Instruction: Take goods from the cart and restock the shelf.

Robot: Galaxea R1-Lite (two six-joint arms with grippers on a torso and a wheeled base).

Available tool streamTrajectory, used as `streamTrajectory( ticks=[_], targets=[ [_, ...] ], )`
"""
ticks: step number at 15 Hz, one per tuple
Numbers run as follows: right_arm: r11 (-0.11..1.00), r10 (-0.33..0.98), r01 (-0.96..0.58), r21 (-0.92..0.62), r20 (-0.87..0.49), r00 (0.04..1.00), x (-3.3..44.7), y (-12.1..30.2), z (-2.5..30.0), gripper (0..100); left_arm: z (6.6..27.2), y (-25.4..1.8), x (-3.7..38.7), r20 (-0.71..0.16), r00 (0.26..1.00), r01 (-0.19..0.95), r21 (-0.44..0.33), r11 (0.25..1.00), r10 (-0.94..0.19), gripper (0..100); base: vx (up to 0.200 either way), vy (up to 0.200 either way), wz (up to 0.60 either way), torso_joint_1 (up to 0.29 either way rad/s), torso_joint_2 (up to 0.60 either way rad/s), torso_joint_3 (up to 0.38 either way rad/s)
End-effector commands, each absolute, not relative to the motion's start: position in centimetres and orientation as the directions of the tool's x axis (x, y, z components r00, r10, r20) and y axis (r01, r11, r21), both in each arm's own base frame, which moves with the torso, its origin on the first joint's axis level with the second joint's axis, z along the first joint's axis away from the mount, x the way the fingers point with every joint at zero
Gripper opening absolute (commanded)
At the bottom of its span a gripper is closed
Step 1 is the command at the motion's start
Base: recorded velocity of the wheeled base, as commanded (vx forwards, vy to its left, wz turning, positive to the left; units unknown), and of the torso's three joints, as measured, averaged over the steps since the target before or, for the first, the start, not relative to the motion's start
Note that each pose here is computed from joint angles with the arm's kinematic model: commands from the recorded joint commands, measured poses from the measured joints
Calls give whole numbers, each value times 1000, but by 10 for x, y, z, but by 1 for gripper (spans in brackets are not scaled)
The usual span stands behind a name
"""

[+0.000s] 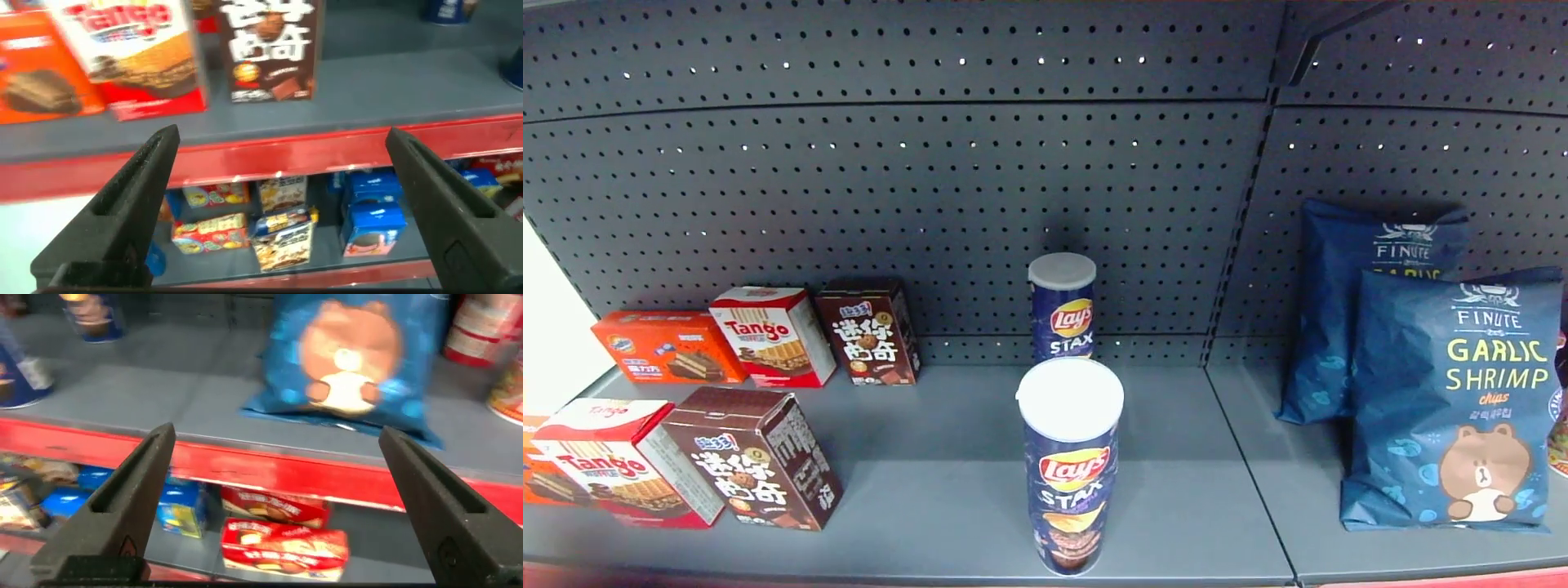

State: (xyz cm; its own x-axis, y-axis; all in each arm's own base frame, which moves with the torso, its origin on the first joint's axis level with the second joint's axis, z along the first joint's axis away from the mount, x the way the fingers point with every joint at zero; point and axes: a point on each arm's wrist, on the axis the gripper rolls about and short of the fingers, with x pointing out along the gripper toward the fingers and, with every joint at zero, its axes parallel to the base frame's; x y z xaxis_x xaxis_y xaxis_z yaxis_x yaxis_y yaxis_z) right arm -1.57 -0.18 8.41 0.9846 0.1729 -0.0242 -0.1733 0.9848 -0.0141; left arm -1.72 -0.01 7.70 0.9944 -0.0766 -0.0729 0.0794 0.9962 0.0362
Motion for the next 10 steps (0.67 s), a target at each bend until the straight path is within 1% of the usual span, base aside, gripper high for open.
streamTrajectory(
  ticks=[1, 7, 9, 10],
  targets=[
    [985, 172, -173, -15, -26, 985, -15, -2, 84, 100, 77, 0, -17, -75, 994, 81, 37, 996, -78, 100, 0, 0, 0, 0, 0, 0],
    [978, 207, -208, -17, -24, 978, -16, -1, 85, 100, 77, 0, -17, -75, 994, 81, 37, 996, -78, 100, 0, 0, 0, 0, 0, 0],
    [978, 207, -208, -17, -26, 978, -16, -1, 85, 100, 77, 0, -17, -77, 994, 81, 37, 996, -78, 100, 0, 200, 0, -2, 2, 0],
    [978, 207, -208, -17, -24, 978, -16, -1, 85, 100, 77, 0, -17, -75, 994, 81, 37, 996, -78, 100, 0, 0, 0, 0, 0, 0]
  ],
)
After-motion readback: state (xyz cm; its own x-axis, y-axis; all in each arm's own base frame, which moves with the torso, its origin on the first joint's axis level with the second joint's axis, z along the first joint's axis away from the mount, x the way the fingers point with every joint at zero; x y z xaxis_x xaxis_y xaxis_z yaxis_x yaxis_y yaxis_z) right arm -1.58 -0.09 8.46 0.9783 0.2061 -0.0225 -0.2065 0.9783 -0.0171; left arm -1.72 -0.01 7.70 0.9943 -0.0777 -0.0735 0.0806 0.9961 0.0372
